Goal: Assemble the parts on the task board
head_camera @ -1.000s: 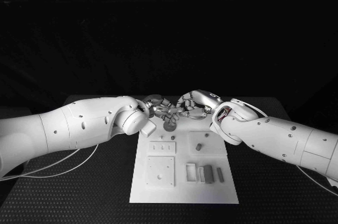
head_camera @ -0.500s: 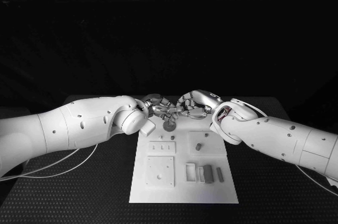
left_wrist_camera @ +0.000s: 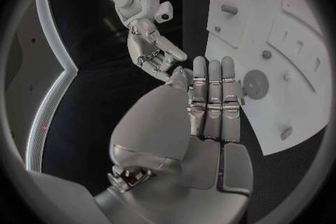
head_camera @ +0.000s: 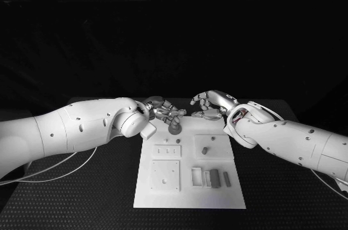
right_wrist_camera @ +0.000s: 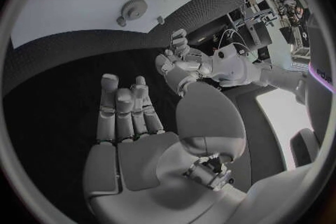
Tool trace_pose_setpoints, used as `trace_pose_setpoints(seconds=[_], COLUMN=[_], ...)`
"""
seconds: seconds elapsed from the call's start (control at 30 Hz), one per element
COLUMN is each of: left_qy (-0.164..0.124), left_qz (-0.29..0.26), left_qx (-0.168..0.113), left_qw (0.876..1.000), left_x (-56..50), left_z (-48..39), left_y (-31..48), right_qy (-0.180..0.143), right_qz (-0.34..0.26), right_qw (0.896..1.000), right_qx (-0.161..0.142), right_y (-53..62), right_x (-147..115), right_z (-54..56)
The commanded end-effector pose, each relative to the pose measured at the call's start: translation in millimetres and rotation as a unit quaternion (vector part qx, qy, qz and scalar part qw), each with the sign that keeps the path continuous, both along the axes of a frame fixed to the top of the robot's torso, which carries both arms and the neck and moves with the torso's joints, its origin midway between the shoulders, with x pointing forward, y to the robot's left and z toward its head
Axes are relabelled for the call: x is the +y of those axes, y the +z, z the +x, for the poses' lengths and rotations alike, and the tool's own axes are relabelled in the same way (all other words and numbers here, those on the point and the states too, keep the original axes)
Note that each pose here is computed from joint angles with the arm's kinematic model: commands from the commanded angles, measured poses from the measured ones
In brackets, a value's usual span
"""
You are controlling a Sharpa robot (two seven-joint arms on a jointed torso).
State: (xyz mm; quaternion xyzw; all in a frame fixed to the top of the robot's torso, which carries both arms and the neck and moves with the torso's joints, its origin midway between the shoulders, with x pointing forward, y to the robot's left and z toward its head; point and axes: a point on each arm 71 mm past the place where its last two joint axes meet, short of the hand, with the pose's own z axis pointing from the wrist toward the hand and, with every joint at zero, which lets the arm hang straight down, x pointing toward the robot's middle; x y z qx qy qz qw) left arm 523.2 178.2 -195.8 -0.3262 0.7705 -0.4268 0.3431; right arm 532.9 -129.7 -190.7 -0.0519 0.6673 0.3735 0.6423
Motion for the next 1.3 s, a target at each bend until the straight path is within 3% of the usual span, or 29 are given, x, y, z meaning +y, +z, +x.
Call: trace_pose_setpoints(seconds=[0.03, 0.27, 0.4, 0.6, 1.03, 1.3], left_qy=[-0.019, -0.028, -0.011, -0.029, -0.06, -0.086], left_qz=[0.014, 0.061, 0.122, 0.191, 0.259, 0.295], left_qx=[0.003, 0.012, 0.047, 0.066, 0.063, 0.027], left_qw=[1.0, 0.998, 0.991, 0.979, 0.962, 0.951], left_x=[0.0, 7.4, 15.5, 19.2, 13.7, 7.7], left_z=[-0.5, -1.8, -4.1, -7.7, -12.1, -14.1], left_y=[-0.9, -6.0, -14.0, -20.1, -23.7, -22.1], right_qy=[-0.01, -0.046, -0.072, -0.099, -0.116, -0.116], right_qz=[0.014, 0.027, 0.047, 0.067, 0.068, 0.067], right_qw=[1.0, 0.999, 0.996, 0.993, 0.991, 0.991], right_qx=[-0.009, 0.004, 0.009, 0.014, 0.02, 0.024], right_y=[1.6, 3.0, 11.2, 23.0, 24.9, 24.3], right_x=[-11.4, -43.8, -64.4, -84.2, -98.7, -99.8], right_z=[0.7, 8.1, 13.5, 20.3, 25.4, 25.6])
